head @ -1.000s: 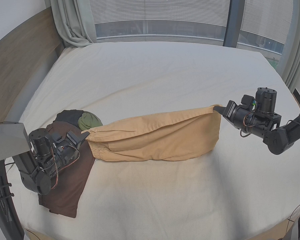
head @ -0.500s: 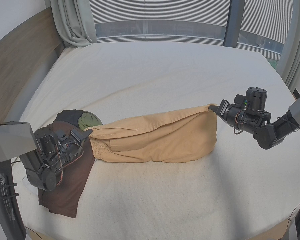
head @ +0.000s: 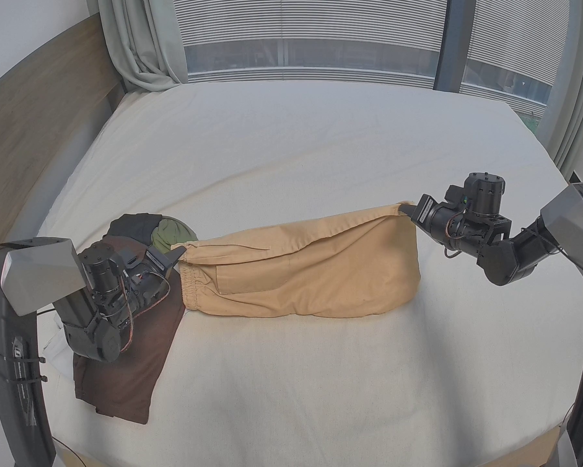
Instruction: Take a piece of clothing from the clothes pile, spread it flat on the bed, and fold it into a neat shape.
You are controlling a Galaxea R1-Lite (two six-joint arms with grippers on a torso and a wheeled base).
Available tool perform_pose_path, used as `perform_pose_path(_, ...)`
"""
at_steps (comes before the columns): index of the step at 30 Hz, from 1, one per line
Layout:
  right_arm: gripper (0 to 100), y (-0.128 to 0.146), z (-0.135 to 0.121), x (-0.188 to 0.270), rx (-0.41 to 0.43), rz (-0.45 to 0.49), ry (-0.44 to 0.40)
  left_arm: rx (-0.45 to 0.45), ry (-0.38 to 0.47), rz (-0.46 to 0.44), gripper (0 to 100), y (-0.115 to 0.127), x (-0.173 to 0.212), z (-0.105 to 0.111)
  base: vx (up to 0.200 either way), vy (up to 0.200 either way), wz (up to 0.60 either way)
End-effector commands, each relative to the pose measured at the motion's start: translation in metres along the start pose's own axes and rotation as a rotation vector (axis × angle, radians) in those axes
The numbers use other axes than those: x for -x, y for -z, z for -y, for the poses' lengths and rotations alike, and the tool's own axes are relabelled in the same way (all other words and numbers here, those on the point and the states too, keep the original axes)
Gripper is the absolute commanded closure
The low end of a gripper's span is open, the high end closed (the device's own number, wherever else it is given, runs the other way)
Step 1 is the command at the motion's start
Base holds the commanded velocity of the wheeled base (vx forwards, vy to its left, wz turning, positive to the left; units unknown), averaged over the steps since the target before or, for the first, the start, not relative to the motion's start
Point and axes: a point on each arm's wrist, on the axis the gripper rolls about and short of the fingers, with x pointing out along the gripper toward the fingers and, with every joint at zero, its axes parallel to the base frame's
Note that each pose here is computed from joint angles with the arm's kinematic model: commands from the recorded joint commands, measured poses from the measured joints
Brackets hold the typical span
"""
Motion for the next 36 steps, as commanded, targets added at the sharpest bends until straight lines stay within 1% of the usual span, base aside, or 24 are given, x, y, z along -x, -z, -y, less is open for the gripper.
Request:
perform_pose_path(1, 100, 0.006, 0.009, -0.011, -0.003, -0.008, 0.008, 0.003, -0.006, -0.003, 100, 0.001, -0.006, -0.006, 0.0, 0.0, 0.0)
perform_pose_path(14, 100, 0.01, 0.016, -0.027, 0.0, -0.001, -0.01, 0.002, -0.004, -0.001, 100, 0.003, -0.016, -0.017, 0.0, 0.0, 0.0)
perform_pose_path(22, 100, 0.009, 0.018, -0.035, 0.003, 0.012, -0.02, 0.001, -0.002, 0.002, 100, 0.002, -0.019, -0.018, 0.0, 0.0, 0.0)
perform_pose_path(23, 100, 0.009, 0.019, -0.036, 0.003, 0.01, -0.019, 0.0, 0.0, 0.001, 0, 0.002, -0.019, -0.018, 0.0, 0.0, 0.0)
perform_pose_path(24, 100, 0.009, 0.019, -0.037, 0.005, 0.014, -0.02, 0.0, 0.0, 0.001, 0, 0.002, -0.019, -0.018, 0.0, 0.0, 0.0)
perform_pose_path(25, 0, 0.009, 0.02, -0.039, 0.004, 0.016, -0.019, 0.0, 0.001, 0.002, 0, 0.002, -0.02, -0.019, 0.0, 0.0, 0.0)
perform_pose_path(29, 0, 0.008, 0.021, -0.043, 0.007, 0.029, -0.023, -0.006, 0.012, 0.018, 0, -0.002, -0.021, -0.02, 0.0, 0.0, 0.0)
perform_pose_path(33, 0, 0.008, 0.022, -0.041, 0.008, 0.034, -0.025, -0.008, 0.015, 0.026, 0, -0.004, -0.019, -0.016, 0.0, 0.0, 0.0)
perform_pose_path(36, 0, 0.007, 0.017, -0.032, 0.006, 0.024, -0.023, -0.011, 0.022, 0.028, 0, -0.007, -0.013, -0.007, 0.0, 0.0, 0.0)
